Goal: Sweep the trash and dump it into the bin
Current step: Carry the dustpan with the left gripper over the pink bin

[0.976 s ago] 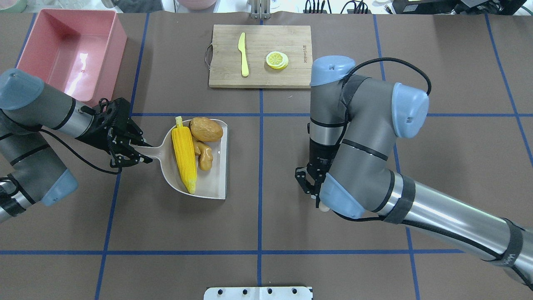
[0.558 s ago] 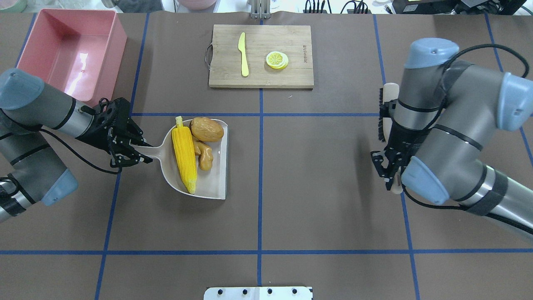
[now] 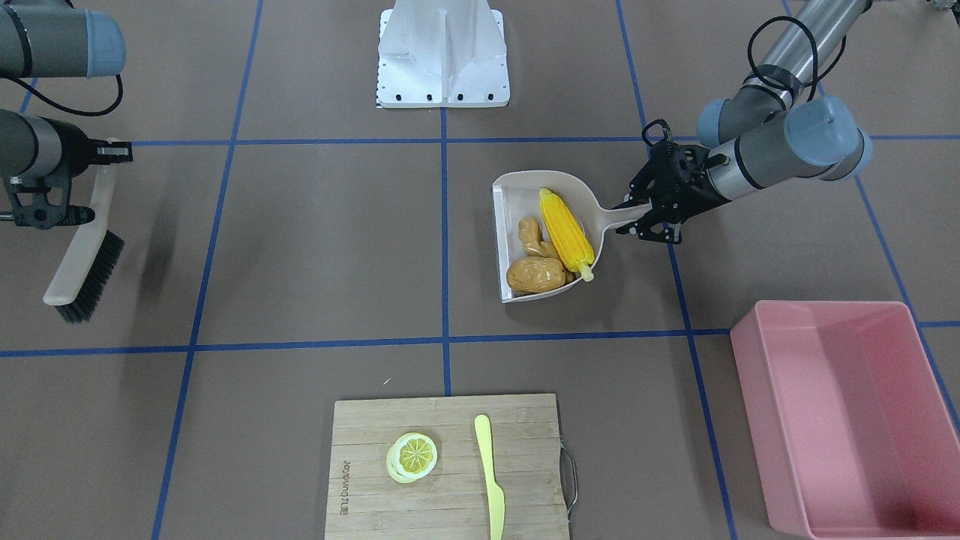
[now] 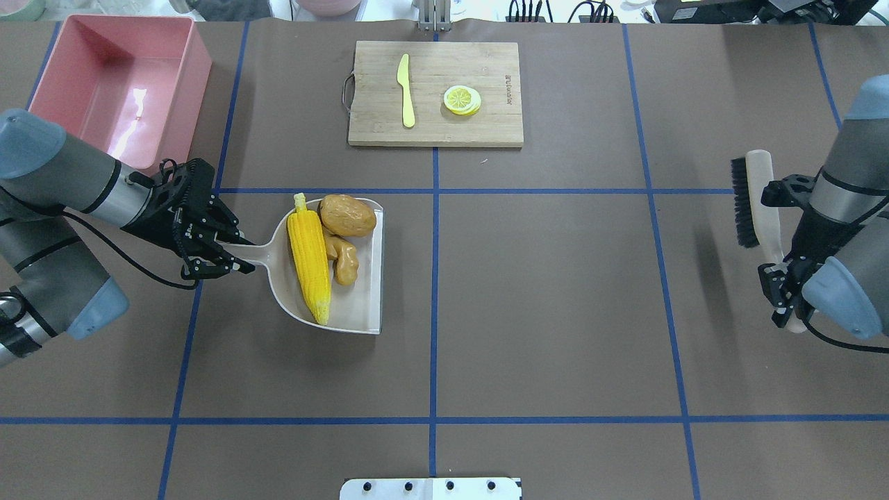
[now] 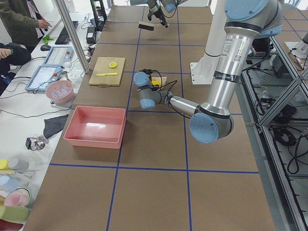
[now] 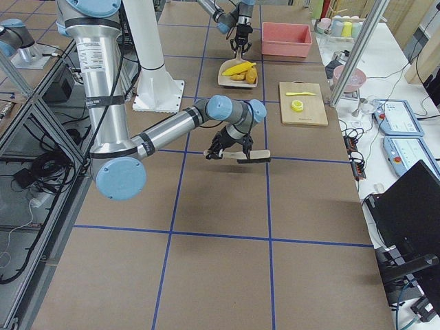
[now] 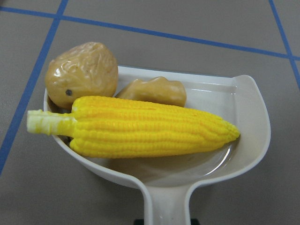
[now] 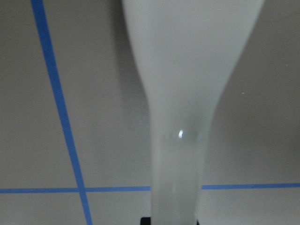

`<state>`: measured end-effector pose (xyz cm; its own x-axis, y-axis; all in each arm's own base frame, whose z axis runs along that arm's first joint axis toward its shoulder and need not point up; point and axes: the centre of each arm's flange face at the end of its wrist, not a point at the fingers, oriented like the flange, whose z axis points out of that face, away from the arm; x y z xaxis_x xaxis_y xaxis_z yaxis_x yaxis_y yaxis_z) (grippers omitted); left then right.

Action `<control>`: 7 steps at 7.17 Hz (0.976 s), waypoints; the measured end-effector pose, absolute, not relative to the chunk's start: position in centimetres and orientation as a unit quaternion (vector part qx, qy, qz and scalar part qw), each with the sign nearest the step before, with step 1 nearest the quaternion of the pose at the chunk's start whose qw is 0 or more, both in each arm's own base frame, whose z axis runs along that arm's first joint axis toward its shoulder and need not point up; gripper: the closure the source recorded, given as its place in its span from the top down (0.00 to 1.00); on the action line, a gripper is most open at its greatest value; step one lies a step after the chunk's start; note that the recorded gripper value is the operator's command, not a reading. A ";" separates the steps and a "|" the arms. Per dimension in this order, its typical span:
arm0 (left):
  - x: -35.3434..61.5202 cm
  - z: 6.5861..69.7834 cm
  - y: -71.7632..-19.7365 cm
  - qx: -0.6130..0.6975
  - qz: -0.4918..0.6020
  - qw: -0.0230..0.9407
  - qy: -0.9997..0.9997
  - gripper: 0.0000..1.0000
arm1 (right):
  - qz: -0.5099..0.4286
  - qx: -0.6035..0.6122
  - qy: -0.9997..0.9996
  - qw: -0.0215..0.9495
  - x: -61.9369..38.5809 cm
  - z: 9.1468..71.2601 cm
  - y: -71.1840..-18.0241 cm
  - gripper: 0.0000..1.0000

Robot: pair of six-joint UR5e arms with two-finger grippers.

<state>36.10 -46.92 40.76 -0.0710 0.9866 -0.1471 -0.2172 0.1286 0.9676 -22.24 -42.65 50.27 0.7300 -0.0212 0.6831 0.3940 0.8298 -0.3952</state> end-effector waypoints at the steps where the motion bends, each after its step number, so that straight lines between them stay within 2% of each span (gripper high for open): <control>1: 35.3 40.1 -47.1 0.390 0.527 0.560 0.506 0.00 | -0.130 -0.275 -0.356 0.884 -21.0 53.0 -42.5 0.00; 4: 30.3 37.9 -48.6 0.409 0.492 0.564 0.523 0.00 | -0.146 -0.303 -0.367 0.867 -18.8 59.6 -41.2 0.00; 7: 23.1 37.8 -51.4 0.440 0.455 0.590 0.501 0.00 | -0.142 -0.324 -0.369 0.859 -18.7 63.0 -41.1 0.00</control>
